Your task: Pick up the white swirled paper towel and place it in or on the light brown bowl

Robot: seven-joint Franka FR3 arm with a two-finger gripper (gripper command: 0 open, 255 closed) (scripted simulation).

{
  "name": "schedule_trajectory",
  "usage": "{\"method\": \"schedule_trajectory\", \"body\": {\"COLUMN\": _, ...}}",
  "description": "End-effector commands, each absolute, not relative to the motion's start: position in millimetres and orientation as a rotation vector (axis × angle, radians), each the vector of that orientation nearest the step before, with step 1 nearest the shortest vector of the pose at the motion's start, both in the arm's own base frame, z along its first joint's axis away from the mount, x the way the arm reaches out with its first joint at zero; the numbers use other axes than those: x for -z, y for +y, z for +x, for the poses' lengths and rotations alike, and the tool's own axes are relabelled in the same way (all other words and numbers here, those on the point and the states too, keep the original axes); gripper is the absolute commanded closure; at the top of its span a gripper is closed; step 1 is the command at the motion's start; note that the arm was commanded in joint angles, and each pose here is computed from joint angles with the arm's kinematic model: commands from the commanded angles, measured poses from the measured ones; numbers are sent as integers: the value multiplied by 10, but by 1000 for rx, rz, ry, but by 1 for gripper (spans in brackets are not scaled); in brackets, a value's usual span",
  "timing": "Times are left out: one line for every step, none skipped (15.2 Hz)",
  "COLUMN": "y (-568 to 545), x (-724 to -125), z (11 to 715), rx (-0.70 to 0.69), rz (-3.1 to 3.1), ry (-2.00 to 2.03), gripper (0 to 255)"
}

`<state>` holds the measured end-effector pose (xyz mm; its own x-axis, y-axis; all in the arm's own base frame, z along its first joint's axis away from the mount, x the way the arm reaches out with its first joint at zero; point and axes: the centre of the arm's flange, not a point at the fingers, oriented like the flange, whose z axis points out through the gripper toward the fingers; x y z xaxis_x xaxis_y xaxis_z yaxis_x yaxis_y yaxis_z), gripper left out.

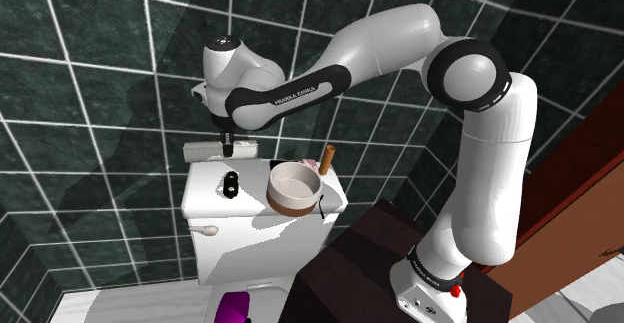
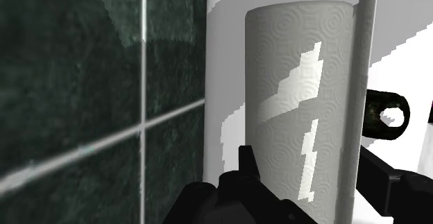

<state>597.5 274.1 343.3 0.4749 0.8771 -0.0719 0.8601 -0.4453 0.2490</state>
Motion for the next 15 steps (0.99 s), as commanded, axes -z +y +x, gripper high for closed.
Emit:
{"method": "schedule_trajectory", "body": {"y": 2747, "x": -3529, "z": 5971, "rx": -98, "rz": 2473, "ry": 1489, "gripper": 255}}
{"method": "schedule_trajectory", "body": {"y": 2747, "x": -3582, "z": 5971, "rx": -98, "rz": 2473, "ry": 1489, "gripper": 255}}
{"method": "schedule_trajectory", "body": {"y": 2747, "x": -3635, "z": 5971, "rx": -98, "rz": 2473, "ry": 1489, "gripper": 255}}
{"method": "schedule_trajectory", "body": {"y": 2747, "x": -3688, "z": 5971, "rx": -98, "rz": 2473, "ry": 1489, "gripper": 255}}
{"method": "schedule_trajectory", "body": {"y": 2747, "x": -3740, "z": 5971, "rx": -98, "rz": 2473, "ry": 1489, "gripper": 255}}
{"method": "schedule_trajectory", "body": {"y": 2747, "x": -3793, "z": 5971, "rx": -98, "rz": 2473, "ry": 1489, "gripper": 255}}
{"method": "schedule_trajectory", "body": {"y": 2747, "x": -3846, "z": 5971, "rx": -98, "rz": 2473, "ry": 1489, "gripper": 255}}
{"method": "schedule_trajectory", "body": {"y": 2747, "x": -3899, "z": 5971, "rx": -98, "rz": 2473, "ry": 1489, "gripper": 255}}
{"method": "schedule_trajectory", "body": {"y": 2747, "x": -3952, "z": 5971, "rx": -98, "rz": 2473, "ry": 1489, "gripper": 255}}
{"method": "schedule_trajectory", "body": {"y": 2747, "x": -4004, "z": 5971, "rx": -98, "rz": 2473, "ry": 1489, "gripper": 255}}
{"method": "schedule_trajectory", "body": {"y": 2747, "x": -4057, "z": 5971, "rx": -98, "rz": 2473, "ry": 1489, "gripper": 255}}
{"method": "schedule_trajectory", "body": {"y": 2747, "x": -4110, "z": 5971, "rx": -98, "rz": 2473, "ry": 1489, "gripper": 255}}
{"method": "schedule_trajectory", "body": {"y": 2747, "x": -4163, "z": 5971, "rx": -98, "rz": 2473, "ry": 1489, "gripper": 255}}
{"method": "schedule_trajectory", "body": {"y": 2747, "x": -4216, "z": 5971, "rx": -98, "rz": 2473, "ry": 1489, "gripper": 255}}
{"method": "schedule_trajectory", "body": {"y": 2747, "x": -4268, "z": 5971, "rx": -98, "rz": 2473, "ry": 1489, "gripper": 255}}
